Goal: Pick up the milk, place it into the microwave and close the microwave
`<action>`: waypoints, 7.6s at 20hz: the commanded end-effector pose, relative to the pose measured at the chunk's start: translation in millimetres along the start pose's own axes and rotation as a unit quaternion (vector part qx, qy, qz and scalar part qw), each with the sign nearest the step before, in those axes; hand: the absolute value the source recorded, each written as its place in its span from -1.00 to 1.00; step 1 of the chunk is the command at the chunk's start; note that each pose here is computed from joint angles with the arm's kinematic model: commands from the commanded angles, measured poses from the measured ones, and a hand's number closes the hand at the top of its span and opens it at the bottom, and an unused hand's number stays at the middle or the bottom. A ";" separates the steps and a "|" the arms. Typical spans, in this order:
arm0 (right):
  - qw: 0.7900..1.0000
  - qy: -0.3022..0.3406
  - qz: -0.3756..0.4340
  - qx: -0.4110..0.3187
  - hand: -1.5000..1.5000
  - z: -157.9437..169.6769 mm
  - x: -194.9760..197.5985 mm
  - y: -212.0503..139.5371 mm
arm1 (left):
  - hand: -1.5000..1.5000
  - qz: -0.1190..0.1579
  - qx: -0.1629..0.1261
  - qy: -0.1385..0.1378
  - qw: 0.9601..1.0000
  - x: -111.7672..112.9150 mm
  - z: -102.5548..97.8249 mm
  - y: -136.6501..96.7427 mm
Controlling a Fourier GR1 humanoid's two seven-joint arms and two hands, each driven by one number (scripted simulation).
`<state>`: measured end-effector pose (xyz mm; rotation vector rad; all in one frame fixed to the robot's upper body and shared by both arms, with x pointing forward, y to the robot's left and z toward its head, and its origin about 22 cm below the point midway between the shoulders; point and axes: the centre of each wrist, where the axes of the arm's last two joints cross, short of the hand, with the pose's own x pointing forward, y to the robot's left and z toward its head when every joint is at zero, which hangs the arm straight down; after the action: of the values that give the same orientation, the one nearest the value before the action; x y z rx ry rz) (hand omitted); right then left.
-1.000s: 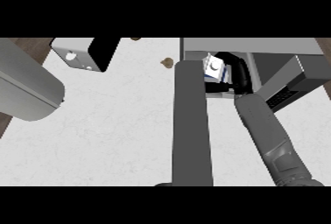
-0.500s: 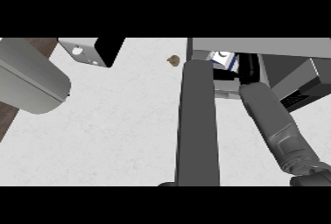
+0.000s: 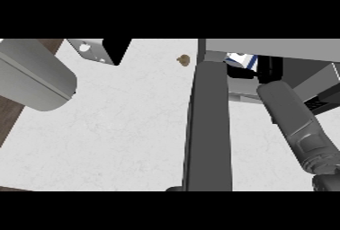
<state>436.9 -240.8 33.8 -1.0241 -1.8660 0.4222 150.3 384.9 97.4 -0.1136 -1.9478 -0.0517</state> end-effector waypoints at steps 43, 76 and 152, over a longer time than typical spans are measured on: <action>0.936 0.066 -0.336 0.084 -1.00 84.8 -40.8 26.9 | 1.00 0.048 -0.177 0.026 0.983 -38.1 -43.8 -56.5; 0.910 0.081 -0.394 0.098 -1.00 290.4 -89.6 -64.3 | 1.00 -0.022 -0.367 0.085 0.926 -110.0 -103.4 -242.8; 0.935 -0.239 -0.208 0.159 1.00 111.7 20.4 -270.1 | -1.00 0.003 0.009 0.059 0.998 -155.4 -180.5 -355.1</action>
<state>203.7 -370.6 162.9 -0.2981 -2.2750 0.7417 318.8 5.0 15.3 -0.1495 -1.8213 -0.0694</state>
